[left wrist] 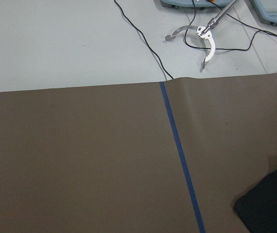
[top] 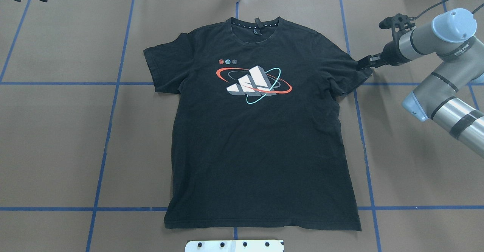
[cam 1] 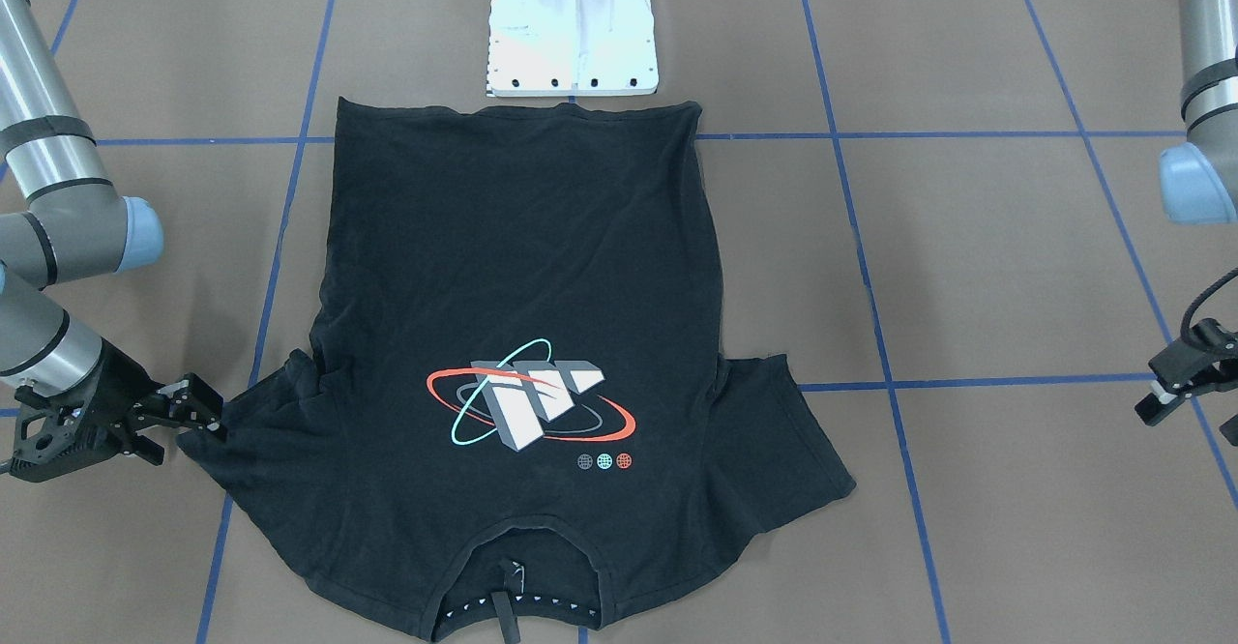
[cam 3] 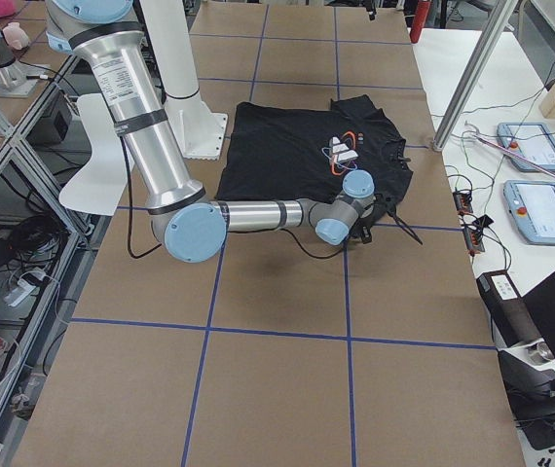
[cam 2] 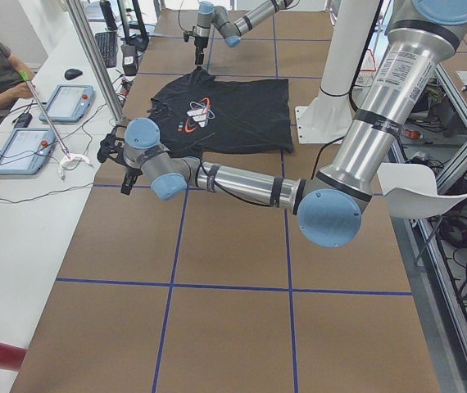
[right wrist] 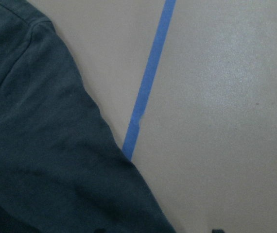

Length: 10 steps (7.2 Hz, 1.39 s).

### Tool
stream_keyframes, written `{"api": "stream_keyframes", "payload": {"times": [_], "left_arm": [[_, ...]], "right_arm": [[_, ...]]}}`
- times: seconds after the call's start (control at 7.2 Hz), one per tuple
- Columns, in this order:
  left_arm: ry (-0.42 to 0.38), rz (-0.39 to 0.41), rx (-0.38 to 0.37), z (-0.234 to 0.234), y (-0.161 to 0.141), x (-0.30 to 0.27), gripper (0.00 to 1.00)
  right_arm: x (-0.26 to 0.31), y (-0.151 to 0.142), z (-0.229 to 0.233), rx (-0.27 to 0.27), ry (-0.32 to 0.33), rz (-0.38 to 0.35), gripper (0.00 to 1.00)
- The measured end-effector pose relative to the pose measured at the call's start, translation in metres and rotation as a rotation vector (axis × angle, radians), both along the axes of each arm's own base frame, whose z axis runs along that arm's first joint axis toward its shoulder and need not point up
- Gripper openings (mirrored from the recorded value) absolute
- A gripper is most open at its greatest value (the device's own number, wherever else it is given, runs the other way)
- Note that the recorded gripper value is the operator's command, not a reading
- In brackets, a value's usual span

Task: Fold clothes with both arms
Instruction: 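Move the right gripper to the sleeve nearest it and grasp it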

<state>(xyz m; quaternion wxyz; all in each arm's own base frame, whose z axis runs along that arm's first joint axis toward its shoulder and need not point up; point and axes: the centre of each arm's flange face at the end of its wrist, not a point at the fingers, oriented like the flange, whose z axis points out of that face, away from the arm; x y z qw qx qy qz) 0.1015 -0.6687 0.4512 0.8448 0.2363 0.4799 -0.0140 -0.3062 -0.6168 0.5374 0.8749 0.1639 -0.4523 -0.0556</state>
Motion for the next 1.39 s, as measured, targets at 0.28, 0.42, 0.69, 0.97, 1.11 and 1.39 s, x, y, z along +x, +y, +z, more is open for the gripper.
{"api": "stream_keyframes", "payload": {"times": [0.28, 0.42, 0.69, 0.97, 1.11, 1.39], "left_arm": [[0.000, 0.000, 0.000, -0.0003, -0.0006, 0.0002, 1.00], [0.000, 0.000, -0.001, -0.0003, -0.0007, 0.0001, 1.00], [0.002, -0.003, -0.002, -0.0014, -0.0014, -0.0006, 1.00], [0.007, -0.007, -0.004, -0.0053, -0.0027, 0.0000, 1.00], [0.009, -0.008, -0.002, -0.0076, -0.0035, 0.0001, 1.00], [0.010, -0.009, -0.001, -0.0090, -0.0040, 0.0000, 1.00]], "right_arm": [[-0.0036, 0.0009, -0.0004, -0.004, 0.000, -0.004, 0.61], [-0.0046, 0.0012, -0.0004, -0.005, 0.000, -0.005, 0.58], [-0.0054, 0.0016, 0.0000, -0.006, 0.000, -0.007, 0.33], [-0.0056, 0.0017, 0.0002, -0.006, 0.000, -0.008, 0.00], [-0.0056, 0.0018, -0.0001, -0.004, 0.000, -0.009, 0.00], [-0.0057, 0.0021, -0.0030, -0.003, -0.007, -0.014, 0.00]]}}
